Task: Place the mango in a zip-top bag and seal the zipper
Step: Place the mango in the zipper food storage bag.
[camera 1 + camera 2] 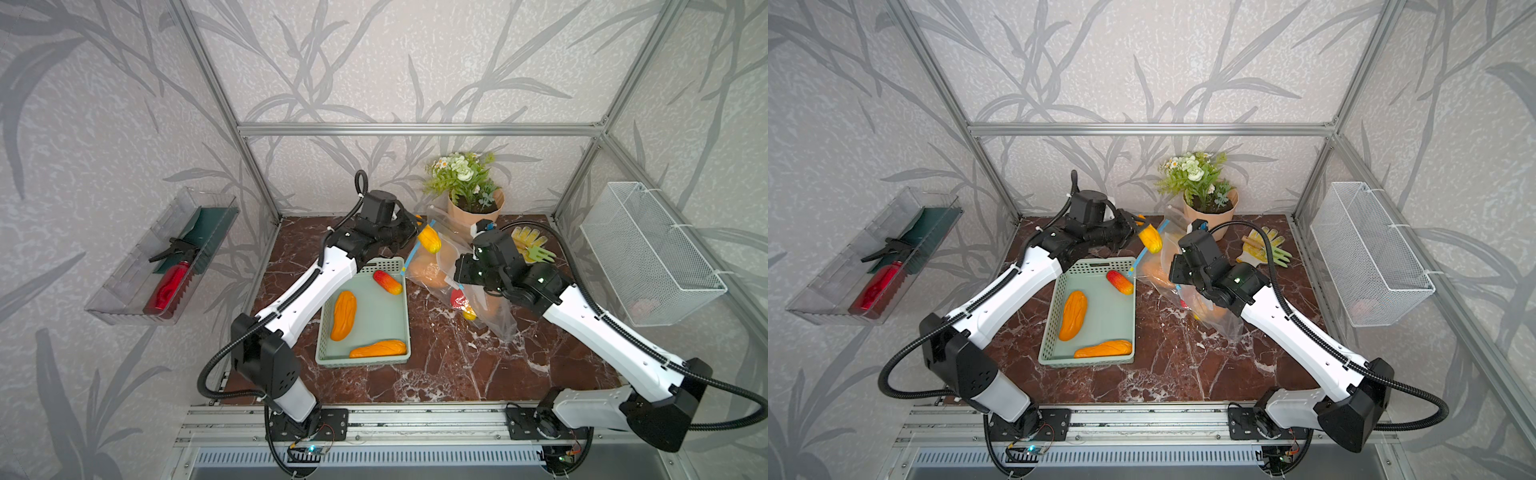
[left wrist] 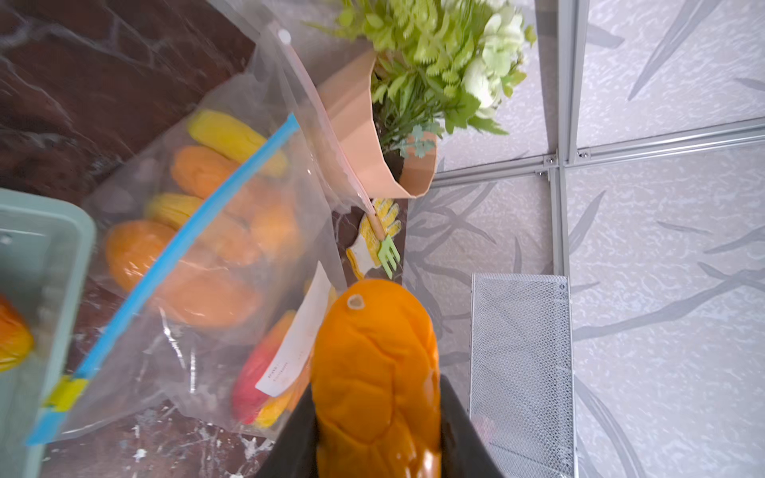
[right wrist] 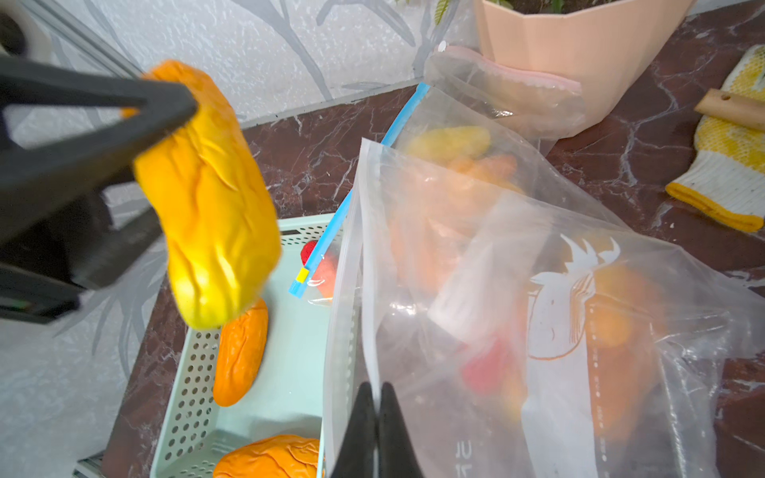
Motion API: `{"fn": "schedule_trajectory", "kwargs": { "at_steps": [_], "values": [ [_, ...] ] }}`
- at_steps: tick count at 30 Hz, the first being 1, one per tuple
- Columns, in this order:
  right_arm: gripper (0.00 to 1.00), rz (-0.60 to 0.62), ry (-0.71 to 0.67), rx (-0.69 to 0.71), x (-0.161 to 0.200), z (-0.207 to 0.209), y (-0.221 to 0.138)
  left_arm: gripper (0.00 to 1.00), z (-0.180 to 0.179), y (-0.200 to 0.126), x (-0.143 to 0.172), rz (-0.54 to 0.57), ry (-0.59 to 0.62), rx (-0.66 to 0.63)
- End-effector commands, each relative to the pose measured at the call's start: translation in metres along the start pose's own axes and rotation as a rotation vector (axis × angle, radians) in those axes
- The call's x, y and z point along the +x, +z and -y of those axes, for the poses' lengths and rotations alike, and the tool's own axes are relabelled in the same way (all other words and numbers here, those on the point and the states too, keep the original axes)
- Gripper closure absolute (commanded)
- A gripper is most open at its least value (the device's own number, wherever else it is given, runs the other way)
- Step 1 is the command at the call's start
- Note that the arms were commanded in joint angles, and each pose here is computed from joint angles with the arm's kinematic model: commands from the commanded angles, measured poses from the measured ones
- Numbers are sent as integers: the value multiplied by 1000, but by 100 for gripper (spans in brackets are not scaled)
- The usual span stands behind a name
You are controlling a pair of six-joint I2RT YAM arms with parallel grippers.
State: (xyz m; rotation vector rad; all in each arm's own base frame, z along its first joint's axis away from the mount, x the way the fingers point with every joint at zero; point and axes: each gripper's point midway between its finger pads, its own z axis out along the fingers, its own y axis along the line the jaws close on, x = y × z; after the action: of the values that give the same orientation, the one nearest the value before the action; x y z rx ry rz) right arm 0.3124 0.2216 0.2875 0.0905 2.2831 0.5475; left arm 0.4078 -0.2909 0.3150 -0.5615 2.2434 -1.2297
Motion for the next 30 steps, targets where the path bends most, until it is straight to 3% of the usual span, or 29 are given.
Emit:
{"fn": "schedule_trajectory", "kwargs": {
  "at_steps": [1,13,22,26,30],
  "values": [
    [100,29,74,-49,-10,-1,-11,84,16,11,9,-32,-69,60],
    [100,31,74,-55,-12,-3,-14,86,-2,44,48,-130,16,-15],
    [100,54,78,-32,-19,4,-14,89,-26,35,107,-337,198,-137],
    [100,59,76,-58,-23,2,-12,64,-26,28,114,-368,218,-138],
    [100,45,57,-85,-21,-3,-11,38,-10,17,101,-316,216,-116]
  ]
}}
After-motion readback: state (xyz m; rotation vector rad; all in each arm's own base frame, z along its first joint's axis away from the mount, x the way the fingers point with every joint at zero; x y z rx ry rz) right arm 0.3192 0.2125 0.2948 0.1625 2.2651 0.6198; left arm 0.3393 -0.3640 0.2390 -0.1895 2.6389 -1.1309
